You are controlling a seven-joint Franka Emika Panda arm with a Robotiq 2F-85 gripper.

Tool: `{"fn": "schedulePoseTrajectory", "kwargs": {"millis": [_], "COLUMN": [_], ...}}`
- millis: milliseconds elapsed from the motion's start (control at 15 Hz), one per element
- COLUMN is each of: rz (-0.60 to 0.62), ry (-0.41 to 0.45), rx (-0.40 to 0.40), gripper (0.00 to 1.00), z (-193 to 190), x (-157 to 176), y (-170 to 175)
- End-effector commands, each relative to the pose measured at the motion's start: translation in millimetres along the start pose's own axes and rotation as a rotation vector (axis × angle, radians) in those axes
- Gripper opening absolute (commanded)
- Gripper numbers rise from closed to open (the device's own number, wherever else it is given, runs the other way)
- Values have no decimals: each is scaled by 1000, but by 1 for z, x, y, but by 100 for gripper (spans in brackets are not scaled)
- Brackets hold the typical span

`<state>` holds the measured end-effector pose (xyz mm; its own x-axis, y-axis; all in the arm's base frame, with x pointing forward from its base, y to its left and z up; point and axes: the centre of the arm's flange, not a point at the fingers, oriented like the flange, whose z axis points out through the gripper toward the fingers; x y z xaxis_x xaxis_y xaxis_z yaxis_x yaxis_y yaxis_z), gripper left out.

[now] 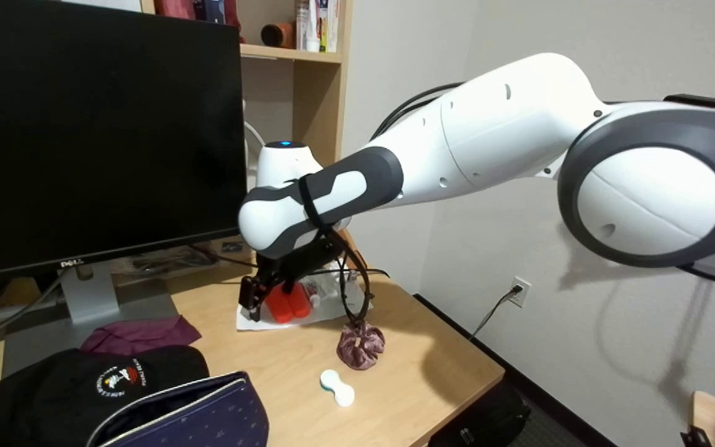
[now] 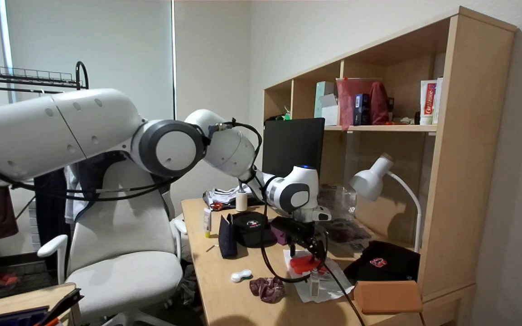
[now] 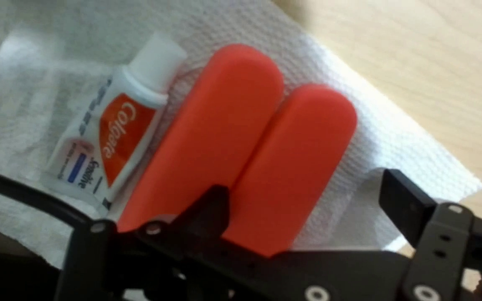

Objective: Move the orange case forward

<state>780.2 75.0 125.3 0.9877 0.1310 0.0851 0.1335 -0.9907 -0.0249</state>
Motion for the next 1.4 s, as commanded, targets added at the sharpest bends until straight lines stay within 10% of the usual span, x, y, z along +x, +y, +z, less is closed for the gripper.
{"fn": "schedulePoseTrajectory", "kwargs": {"millis": [0, 533, 600, 1333], "rz": [32, 12, 6, 2], "ry": [-52, -170, -185, -239], "rx": [9, 36, 41, 59], "gripper": [100, 100, 75, 17], "z": [-16, -13, -13, -6], "x": [-25, -27, -27, -39], "y": [-4, -5, -5, -5]}}
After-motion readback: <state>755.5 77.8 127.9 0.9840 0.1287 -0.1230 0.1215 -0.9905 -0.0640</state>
